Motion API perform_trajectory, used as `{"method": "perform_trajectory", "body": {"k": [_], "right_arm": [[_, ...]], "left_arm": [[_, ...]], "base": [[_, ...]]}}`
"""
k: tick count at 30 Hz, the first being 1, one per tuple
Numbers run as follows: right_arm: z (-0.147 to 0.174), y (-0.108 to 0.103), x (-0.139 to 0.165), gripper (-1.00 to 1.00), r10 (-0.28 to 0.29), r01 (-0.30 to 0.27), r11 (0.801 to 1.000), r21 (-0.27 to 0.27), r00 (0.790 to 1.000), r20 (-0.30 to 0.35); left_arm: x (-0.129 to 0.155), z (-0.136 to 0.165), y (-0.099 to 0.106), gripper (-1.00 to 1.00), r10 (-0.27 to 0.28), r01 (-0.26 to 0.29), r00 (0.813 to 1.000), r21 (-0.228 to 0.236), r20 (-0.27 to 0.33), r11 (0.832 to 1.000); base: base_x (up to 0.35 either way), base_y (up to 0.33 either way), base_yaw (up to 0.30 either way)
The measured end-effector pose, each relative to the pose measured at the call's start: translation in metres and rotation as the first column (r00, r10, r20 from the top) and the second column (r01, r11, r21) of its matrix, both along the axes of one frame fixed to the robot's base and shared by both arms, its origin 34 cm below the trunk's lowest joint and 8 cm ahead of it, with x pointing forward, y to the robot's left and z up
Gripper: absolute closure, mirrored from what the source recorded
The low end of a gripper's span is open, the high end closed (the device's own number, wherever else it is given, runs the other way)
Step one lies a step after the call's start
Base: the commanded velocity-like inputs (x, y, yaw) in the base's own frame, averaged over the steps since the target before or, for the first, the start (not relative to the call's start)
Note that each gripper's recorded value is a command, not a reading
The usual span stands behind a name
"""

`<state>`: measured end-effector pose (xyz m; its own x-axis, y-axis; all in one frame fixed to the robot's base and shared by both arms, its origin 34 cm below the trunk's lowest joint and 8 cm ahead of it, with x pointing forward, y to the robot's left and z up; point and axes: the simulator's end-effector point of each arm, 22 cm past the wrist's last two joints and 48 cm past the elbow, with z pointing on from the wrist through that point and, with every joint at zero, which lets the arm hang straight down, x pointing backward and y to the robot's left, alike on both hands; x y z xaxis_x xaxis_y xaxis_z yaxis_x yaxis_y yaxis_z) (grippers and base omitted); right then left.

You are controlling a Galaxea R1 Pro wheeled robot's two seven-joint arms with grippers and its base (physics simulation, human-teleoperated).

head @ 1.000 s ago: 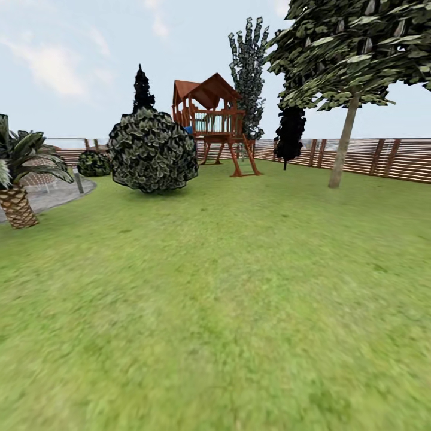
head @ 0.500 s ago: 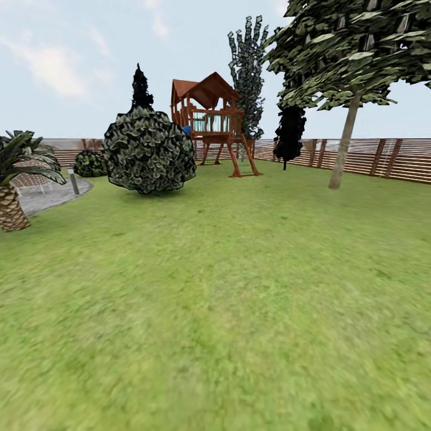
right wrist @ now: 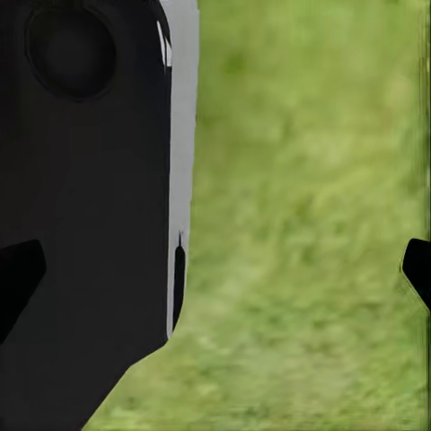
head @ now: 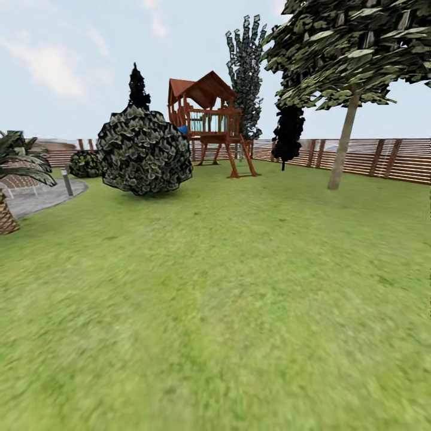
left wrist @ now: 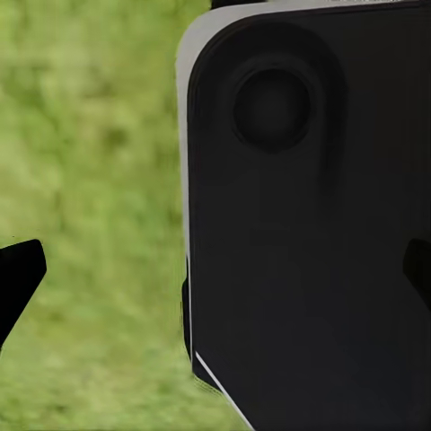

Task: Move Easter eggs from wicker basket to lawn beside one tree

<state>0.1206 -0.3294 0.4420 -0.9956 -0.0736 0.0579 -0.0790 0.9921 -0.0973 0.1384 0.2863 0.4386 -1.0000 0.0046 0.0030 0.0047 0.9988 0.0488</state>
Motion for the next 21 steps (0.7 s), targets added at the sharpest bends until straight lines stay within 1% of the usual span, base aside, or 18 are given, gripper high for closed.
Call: {"method": "perform_trajectory", "body": {"k": [21], "right_arm": [[-0.0005, 0.0049, 0.0007, -1.0, -0.005, 0.005, 1.0, 0.005, 1.0, 0.002]], "left_arm": [[0.0009, 0.0001, 0.0014, -1.0, 0.002, -0.002, 1.0, 0.002, 0.002, 1.0]], "base": [[0.294, -0.15, -0.002]]}}
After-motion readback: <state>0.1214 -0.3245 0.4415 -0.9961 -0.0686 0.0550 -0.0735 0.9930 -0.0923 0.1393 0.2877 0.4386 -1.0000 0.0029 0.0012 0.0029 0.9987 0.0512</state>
